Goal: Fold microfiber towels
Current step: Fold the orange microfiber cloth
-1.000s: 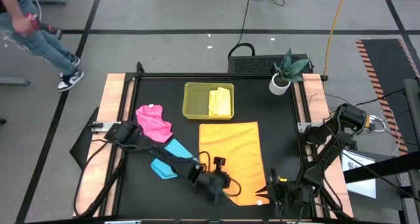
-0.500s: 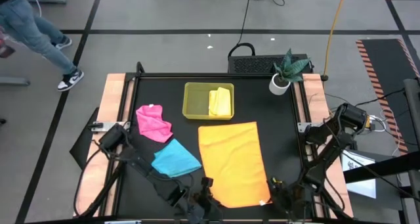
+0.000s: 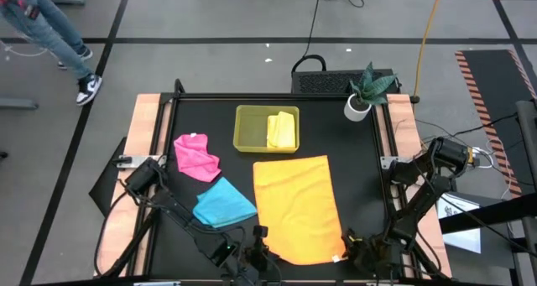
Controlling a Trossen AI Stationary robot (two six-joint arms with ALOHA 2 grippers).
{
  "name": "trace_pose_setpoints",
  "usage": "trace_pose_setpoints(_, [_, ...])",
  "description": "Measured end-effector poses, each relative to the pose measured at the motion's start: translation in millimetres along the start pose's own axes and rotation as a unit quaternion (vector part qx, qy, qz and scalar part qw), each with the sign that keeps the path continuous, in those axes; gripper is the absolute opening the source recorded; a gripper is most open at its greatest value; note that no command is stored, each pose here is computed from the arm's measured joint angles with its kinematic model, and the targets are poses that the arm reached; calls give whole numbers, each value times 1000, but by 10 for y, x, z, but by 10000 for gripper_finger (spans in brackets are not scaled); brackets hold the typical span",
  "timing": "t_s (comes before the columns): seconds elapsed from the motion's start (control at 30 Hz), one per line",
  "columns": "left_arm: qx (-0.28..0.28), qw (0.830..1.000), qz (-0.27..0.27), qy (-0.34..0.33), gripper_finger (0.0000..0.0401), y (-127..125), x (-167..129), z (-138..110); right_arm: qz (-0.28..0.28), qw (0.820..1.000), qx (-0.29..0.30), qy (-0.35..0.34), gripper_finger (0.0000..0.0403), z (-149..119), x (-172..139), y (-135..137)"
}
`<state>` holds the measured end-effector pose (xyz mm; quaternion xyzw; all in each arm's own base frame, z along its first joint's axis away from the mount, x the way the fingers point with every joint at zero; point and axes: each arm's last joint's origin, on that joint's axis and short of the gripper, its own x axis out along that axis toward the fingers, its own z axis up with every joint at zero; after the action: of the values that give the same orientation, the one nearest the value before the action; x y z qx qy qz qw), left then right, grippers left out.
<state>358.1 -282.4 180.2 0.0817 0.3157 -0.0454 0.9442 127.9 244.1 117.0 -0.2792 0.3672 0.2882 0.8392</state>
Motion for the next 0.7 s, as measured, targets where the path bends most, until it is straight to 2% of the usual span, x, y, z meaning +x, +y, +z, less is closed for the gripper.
trace_pose_setpoints(0.17, [1, 1000, 1, 2, 13, 2, 0, -5, -43, 999, 1, 0, 51, -24, 19, 18])
trace_pose_setpoints(0.3, [0, 1000, 2, 6, 9, -36, -22, -28, -41, 998, 40, -7, 8, -22, -25, 51])
trace_pose_setpoints(0.5, [10, 1000, -11, -5, 10, -214, -126, -65, 10, 985, 146, -91, 3, 210, -148, 233])
trace_pose_setpoints(0.6, [14, 1000, -4, -13, 6, -251, -152, -69, 40, 977, 162, -131, 2, 369, -233, 327])
trace_pose_setpoints(0.7, [29, 999, 20, -31, 5, -249, -157, -45, 38, 973, 165, -158, 1, 454, -285, 352])
